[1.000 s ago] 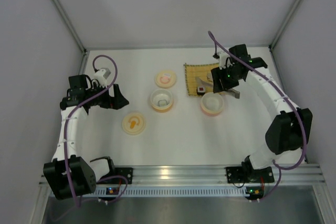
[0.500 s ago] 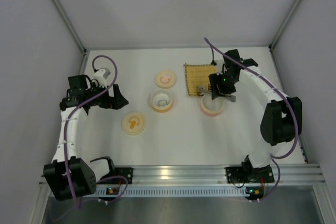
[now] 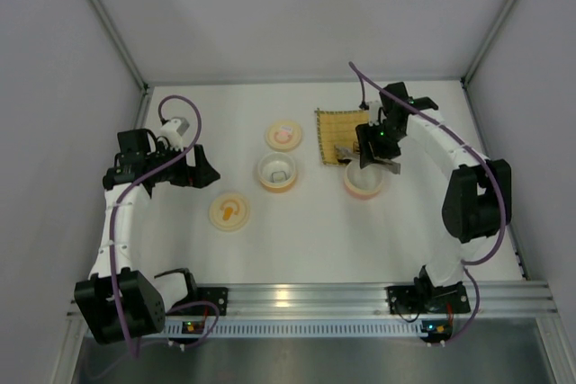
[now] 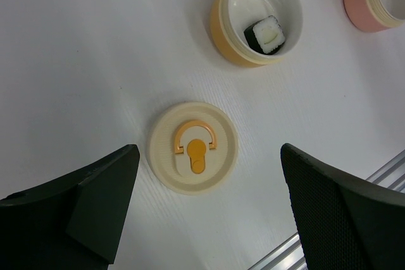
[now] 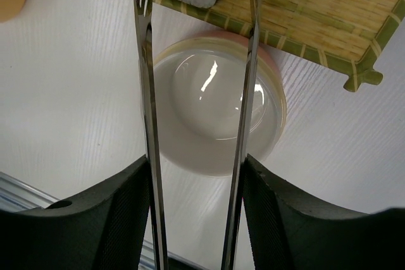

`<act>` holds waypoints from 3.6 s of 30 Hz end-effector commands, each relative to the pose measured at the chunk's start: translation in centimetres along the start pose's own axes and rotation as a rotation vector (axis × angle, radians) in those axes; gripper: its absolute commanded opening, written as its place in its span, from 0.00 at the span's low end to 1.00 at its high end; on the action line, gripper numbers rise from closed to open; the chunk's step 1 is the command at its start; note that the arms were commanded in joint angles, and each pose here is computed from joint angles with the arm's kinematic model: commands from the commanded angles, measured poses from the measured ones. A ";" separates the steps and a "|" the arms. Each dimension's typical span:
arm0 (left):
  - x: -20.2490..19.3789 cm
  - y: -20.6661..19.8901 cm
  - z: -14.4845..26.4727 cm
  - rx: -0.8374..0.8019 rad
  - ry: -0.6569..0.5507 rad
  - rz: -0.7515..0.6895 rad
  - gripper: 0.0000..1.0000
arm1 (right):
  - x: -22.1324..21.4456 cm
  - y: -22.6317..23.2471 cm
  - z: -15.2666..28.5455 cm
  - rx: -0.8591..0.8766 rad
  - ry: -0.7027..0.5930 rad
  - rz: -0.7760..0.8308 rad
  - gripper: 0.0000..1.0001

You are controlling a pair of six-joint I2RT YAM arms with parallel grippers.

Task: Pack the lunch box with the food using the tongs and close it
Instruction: Pick up the fake food from the plate, then place the fake food in the packing box.

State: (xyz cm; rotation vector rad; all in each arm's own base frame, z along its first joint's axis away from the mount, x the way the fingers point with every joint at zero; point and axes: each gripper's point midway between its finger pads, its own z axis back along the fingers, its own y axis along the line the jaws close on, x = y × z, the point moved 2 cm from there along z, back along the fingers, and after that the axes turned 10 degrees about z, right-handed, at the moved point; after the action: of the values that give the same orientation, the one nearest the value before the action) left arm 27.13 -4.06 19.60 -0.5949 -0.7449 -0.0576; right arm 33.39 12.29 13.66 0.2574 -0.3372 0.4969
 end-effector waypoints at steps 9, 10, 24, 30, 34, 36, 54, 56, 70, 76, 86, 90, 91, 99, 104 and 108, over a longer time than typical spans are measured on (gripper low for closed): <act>1.2 0.0 0.1 -0.004 -0.051 -0.041 0.98 | 1.7 0.7 1.1 0.022 -0.038 0.011 0.49; 1.3 0.0 0.1 -0.005 -0.052 -0.039 0.98 | 1.8 0.7 1.2 0.020 -0.038 0.010 0.49; 1.5 -0.1 0.1 -0.009 -0.054 -0.035 0.98 | 3.3 1.1 2.2 0.007 -0.043 0.068 0.36; 1.4 0.0 0.0 -0.011 -0.052 -0.034 0.98 | 3.6 1.0 3.1 -0.007 -0.031 0.079 0.48; 1.4 0.0 -0.1 -0.015 -0.051 -0.031 0.98 | 3.5 1.0 3.7 -0.012 -0.011 0.088 0.52; 1.3 -0.1 -0.1 -0.020 -0.049 -0.028 0.98 | 3.4 0.9 3.6 -0.019 -0.002 0.091 0.52; 1.1 -0.2 0.1 -0.019 -0.052 -0.032 0.98 | 2.4 0.8 1.3 -0.027 0.092 0.094 0.55; 1.1 -0.2 0.1 -0.019 -0.053 -0.033 0.98 | 2.4 0.8 1.2 -0.023 0.097 0.090 0.55; 0.8 0.0 -0.1 -0.017 -0.047 -0.029 0.98 | 2.9 0.9 1.7 -0.018 0.070 0.106 0.35; 0.8 -0.1 0.0 -0.012 -0.051 -0.034 0.98 | 4.9 1.4 3.8 -0.019 -0.027 0.130 0.27; 1.1 -0.9 0.6 -0.044 -0.031 -0.054 0.98 | 6.2 1.0 10.3 0.010 -0.240 0.195 0.22; 1.1 -1.2 0.9 -0.047 -0.026 -0.064 0.98 | 3.6 0.8 13.5 -0.035 -0.288 0.279 0.22; 1.1 -1.2 0.9 -0.047 -0.027 -0.067 0.98 | 2.4 0.7 13.2 -0.036 -0.265 0.285 0.23; 0.3 -1.2 1.1 -0.042 -0.013 -0.066 0.98 | -3.1 0.9 13.8 -0.066 -0.213 0.386 0.23; 0.4 -1.4 1.1 -0.050 -0.019 -0.064 0.98 | -4.9 0.3 11.9 -0.076 -0.150 0.390 0.24; 0.3 -1.4 1.2 -0.047 -0.016 -0.063 0.98 | -5.4 -0.3 10.7 -0.096 -0.133 0.369 0.24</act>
State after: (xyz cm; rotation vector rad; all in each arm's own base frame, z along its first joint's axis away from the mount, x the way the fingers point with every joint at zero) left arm 26.41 -4.36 19.77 -0.6055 -0.7371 -0.0957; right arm 25.53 6.84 20.73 0.1756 -0.4771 0.8185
